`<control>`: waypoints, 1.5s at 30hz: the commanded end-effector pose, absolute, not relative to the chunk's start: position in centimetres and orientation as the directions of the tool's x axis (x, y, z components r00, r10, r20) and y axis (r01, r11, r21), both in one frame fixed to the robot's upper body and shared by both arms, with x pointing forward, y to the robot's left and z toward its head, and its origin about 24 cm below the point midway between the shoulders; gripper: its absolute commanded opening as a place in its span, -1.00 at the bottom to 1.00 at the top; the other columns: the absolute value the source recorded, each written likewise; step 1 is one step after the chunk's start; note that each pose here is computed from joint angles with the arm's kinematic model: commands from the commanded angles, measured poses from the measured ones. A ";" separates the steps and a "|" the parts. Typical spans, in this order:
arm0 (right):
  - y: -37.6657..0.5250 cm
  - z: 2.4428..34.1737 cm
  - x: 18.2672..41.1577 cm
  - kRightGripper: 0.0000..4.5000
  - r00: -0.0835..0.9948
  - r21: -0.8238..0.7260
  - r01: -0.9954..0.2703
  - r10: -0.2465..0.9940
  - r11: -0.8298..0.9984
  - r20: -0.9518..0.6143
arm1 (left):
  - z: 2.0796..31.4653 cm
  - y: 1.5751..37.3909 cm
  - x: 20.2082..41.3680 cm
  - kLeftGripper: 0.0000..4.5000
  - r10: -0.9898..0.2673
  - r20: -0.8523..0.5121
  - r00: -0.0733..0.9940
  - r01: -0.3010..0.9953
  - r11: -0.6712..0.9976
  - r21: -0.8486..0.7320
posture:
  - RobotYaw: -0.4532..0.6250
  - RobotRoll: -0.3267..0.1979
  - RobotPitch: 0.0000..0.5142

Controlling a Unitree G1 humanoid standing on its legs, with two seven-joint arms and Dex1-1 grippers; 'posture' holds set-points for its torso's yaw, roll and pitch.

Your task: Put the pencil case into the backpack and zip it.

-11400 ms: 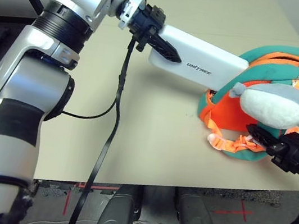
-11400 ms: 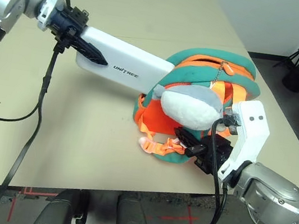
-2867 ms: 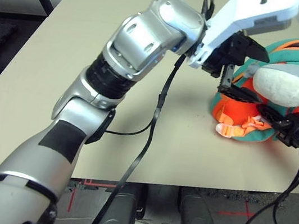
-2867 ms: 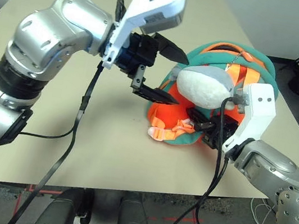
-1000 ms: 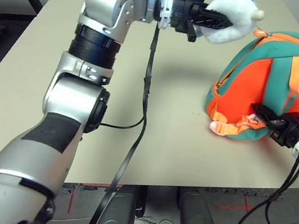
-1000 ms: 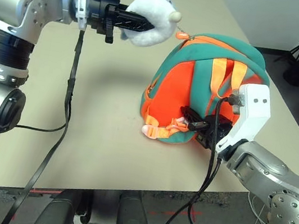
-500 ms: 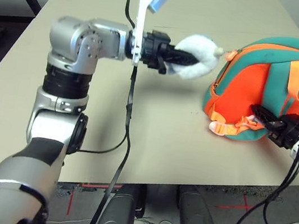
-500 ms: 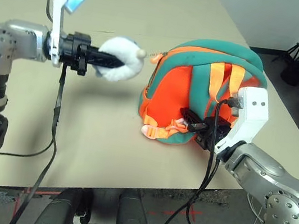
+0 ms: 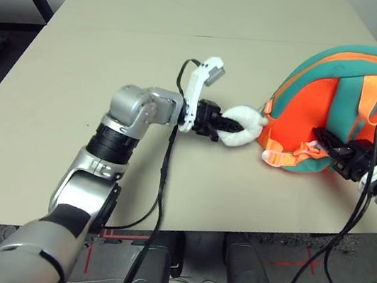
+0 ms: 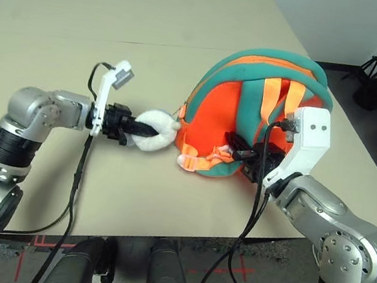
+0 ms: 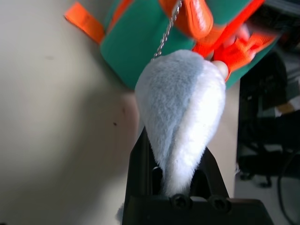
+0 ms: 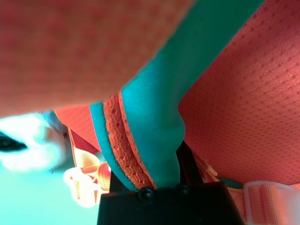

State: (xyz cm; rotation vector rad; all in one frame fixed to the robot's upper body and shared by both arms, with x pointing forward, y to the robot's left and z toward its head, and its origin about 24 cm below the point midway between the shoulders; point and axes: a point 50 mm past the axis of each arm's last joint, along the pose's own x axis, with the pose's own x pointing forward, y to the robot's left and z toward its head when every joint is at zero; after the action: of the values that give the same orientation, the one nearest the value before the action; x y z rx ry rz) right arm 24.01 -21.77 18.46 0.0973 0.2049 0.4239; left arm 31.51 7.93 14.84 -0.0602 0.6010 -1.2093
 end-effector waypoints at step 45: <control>-38.6 19.8 24.5 0.98 0.993 0.150 -0.030 0.047 0.988 -0.110 | 14.1 31.0 33.9 1.00 0.214 -0.024 0.976 -0.216 0.969 -0.120 | -0.48 0.25 -0.58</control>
State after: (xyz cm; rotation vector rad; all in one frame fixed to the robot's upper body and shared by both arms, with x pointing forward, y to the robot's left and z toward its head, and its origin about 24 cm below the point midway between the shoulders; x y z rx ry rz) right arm 23.95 -38.41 21.09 0.1679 0.0923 0.0443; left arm 34.10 30.95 15.64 -0.1584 -0.0154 0.1809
